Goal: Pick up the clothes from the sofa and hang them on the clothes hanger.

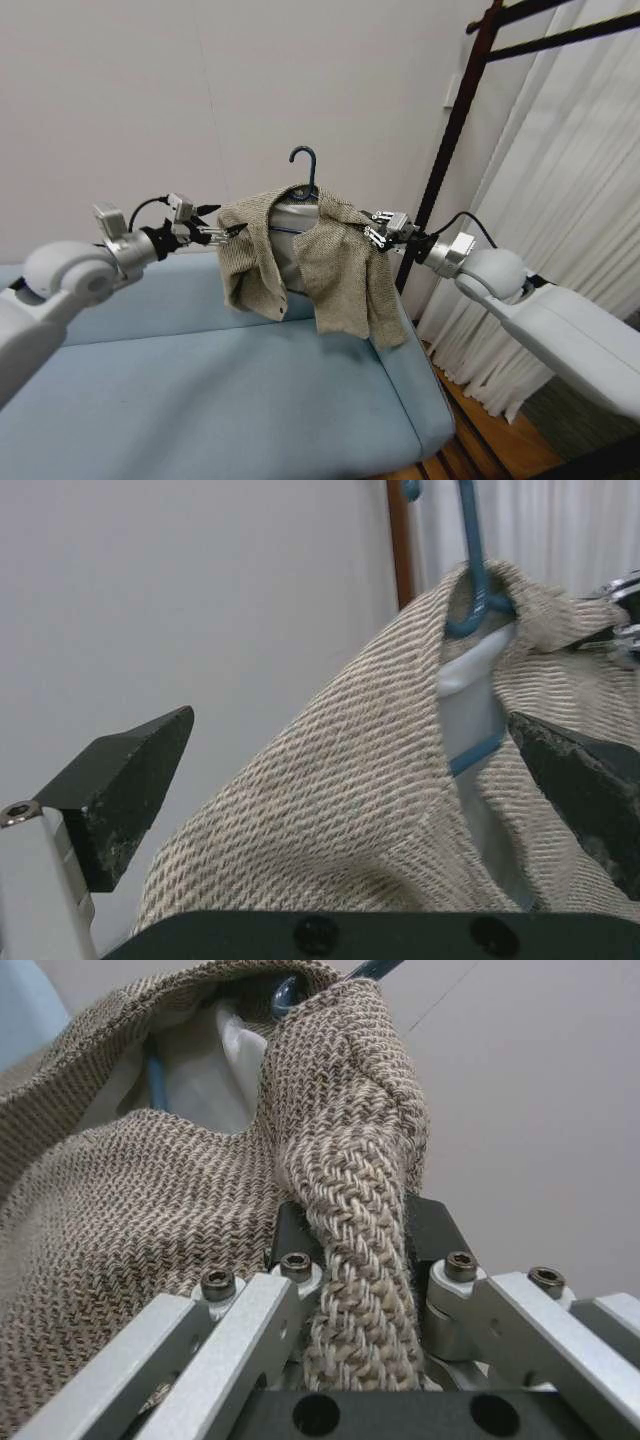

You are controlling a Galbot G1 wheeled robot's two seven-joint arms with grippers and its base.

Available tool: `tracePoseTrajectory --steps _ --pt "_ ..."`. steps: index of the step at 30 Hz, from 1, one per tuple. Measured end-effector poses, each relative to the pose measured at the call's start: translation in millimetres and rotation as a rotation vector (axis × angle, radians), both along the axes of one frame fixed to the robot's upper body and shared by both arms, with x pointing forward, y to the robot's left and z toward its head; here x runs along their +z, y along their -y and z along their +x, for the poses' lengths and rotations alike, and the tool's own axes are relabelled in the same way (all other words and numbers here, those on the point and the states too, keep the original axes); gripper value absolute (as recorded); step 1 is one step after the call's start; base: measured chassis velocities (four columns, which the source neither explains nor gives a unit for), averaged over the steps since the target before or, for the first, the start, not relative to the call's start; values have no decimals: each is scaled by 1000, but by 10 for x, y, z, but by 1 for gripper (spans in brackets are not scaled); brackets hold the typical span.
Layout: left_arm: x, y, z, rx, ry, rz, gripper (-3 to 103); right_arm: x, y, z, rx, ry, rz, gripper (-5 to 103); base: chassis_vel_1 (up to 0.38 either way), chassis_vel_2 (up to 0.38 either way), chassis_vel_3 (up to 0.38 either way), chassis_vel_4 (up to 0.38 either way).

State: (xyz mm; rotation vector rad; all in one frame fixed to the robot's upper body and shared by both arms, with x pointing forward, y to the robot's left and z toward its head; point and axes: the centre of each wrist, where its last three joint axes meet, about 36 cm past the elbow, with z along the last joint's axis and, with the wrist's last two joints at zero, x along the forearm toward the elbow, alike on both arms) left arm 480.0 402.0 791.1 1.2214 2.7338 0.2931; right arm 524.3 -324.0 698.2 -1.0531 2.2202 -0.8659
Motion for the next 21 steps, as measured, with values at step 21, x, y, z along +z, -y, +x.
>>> tracePoseTrajectory --steps 21 --pt "433 -194 775 -249 -103 70 100 326 37 371 103 131 -121 11 0 0 0 0"
